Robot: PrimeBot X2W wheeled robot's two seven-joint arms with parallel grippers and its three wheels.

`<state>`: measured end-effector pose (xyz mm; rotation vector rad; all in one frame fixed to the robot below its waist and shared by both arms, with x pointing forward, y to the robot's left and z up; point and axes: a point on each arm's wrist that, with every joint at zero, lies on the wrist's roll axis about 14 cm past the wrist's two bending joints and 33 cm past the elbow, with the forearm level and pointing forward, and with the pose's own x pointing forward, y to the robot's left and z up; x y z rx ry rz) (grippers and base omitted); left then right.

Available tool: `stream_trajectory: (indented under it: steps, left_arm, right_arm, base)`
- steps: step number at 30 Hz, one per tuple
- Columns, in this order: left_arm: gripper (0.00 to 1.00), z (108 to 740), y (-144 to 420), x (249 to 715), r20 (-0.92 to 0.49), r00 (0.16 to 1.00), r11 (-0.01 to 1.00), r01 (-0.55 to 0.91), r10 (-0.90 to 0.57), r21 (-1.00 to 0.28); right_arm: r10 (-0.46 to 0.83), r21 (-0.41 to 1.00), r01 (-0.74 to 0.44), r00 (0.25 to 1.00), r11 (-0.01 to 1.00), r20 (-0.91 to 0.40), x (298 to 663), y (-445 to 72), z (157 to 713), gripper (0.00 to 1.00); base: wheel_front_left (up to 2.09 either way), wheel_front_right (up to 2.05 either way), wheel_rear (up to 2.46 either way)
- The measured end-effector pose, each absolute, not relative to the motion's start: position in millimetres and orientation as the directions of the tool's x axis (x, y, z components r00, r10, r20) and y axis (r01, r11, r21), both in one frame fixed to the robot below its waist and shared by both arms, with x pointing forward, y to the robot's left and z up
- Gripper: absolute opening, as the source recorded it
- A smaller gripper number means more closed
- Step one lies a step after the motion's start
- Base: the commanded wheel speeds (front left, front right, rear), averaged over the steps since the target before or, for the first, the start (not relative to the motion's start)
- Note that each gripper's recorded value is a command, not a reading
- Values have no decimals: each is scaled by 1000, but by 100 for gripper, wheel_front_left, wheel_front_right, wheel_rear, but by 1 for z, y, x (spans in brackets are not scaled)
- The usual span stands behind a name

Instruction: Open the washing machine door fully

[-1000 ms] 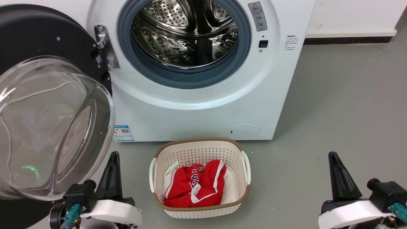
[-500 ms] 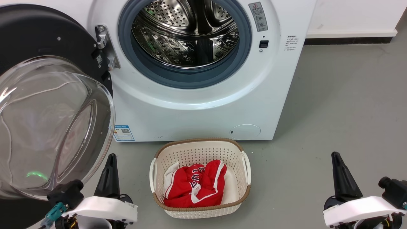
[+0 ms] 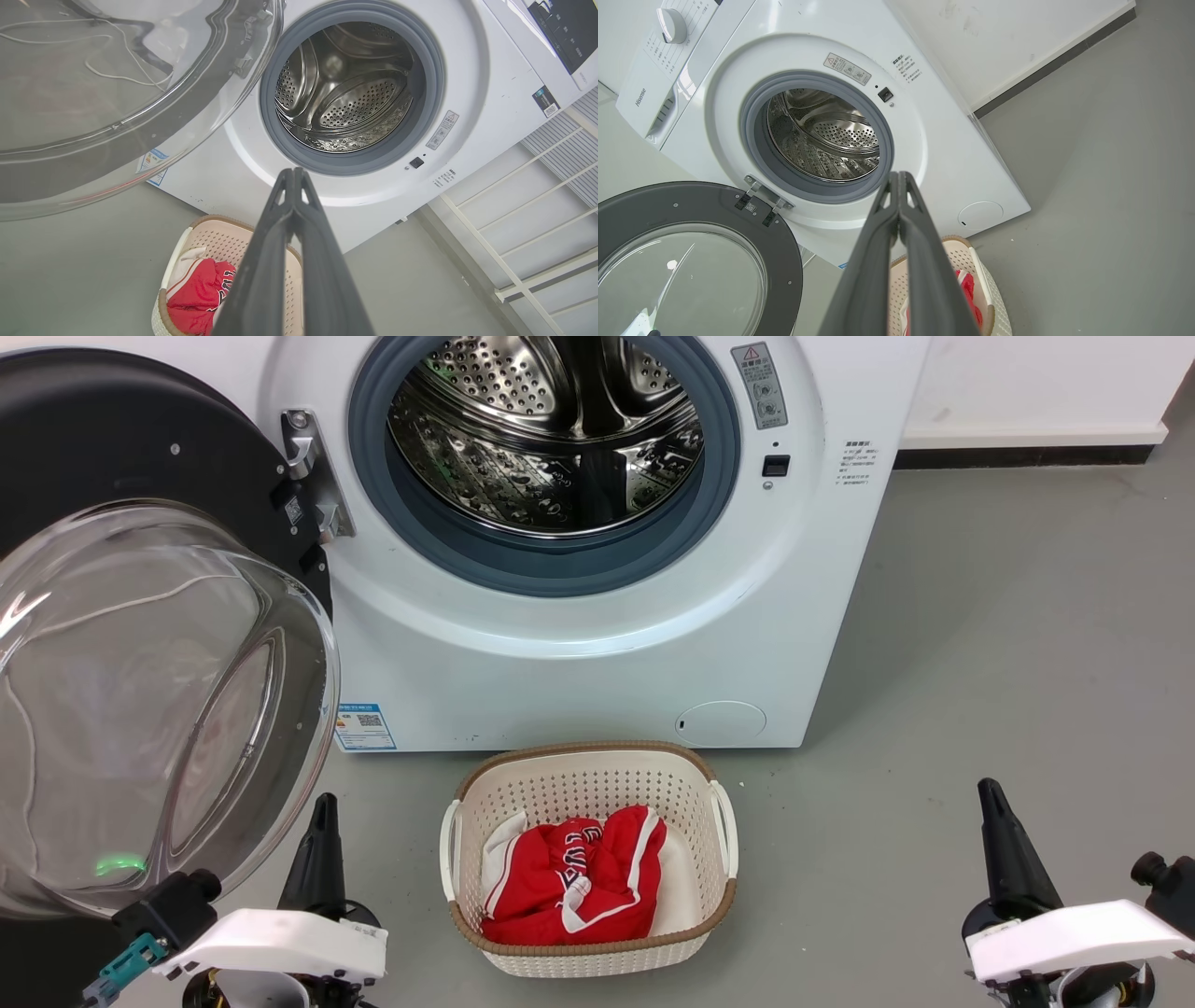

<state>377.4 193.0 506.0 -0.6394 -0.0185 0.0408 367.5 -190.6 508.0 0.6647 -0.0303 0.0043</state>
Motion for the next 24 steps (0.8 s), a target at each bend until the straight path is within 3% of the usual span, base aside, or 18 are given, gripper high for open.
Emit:
stream_trajectory:
  steps: [24]
  left_arm:
    - [0, 500, 197, 382, -37, 999, 543, -50, 36, -838]
  right_arm:
    - [-17, 847, 13, 1000, 532, -5, 375, -196, 504, 0]
  base:
    - [0, 0, 0]
